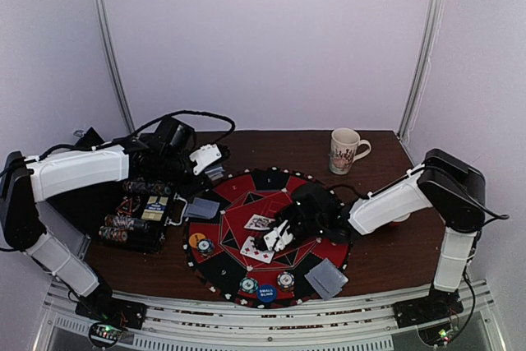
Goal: Distribute texas hold em gaming equipment
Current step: Flop the poker card in the community card area.
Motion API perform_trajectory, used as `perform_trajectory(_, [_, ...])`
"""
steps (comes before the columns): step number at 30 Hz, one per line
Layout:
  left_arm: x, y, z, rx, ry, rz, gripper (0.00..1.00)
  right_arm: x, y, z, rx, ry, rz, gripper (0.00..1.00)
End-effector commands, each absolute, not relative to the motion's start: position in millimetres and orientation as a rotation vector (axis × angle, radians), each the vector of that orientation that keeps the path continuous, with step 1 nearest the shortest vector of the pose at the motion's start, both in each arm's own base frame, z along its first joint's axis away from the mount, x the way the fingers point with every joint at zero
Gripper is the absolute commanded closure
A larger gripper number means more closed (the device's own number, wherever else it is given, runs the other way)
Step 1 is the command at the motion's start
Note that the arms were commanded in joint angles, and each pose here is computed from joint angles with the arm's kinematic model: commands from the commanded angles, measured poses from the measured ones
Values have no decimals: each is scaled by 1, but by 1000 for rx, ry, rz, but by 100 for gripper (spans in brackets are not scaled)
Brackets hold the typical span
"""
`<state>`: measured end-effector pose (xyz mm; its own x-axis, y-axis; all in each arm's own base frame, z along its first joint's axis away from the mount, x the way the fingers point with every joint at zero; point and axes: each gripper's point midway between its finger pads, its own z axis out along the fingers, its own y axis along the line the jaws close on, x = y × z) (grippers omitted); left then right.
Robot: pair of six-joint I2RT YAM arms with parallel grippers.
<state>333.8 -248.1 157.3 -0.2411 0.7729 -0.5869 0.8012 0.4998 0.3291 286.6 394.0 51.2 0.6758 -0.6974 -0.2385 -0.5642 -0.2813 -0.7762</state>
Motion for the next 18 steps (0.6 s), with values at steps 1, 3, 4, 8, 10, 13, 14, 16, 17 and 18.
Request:
perform_trajectory(1, [346,-256,172,1250,1986,-71,68,260,384,33,-2151,833,-138,100])
perform_trajectory(3, [346,-257,171,1253,1987,-74,68,253,380,25,-2203,822,-108,100])
perform_trajectory(4, [346,-257,171,1254,1987,-74,68,251,380,24,-2211,815,-99,100])
perform_trajectory(8, [345,-257,170,1257,1986,-74,68,247,381,25,-2219,798,-73,100])
perform_trajectory(10, [345,-257,170,1257,1986,-74,68,246,379,24,-2236,792,-71,100])
perform_trajectory(13, [346,-257,171,1255,1986,-74,68,243,377,24,-2250,783,-65,100])
perform_trajectory(14, [345,-257,171,1257,1985,-73,68,242,377,25,-2250,780,-61,100])
perform_trajectory(16, [345,-256,170,1258,1985,-73,68,240,376,26,-2250,774,-52,100])
perform_trajectory(17, [345,-257,170,1258,1985,-73,68,240,377,27,-2251,770,-49,100])
perform_trajectory(18, [345,-256,170,1258,1987,-72,68,239,377,28,-2251,766,-43,100])
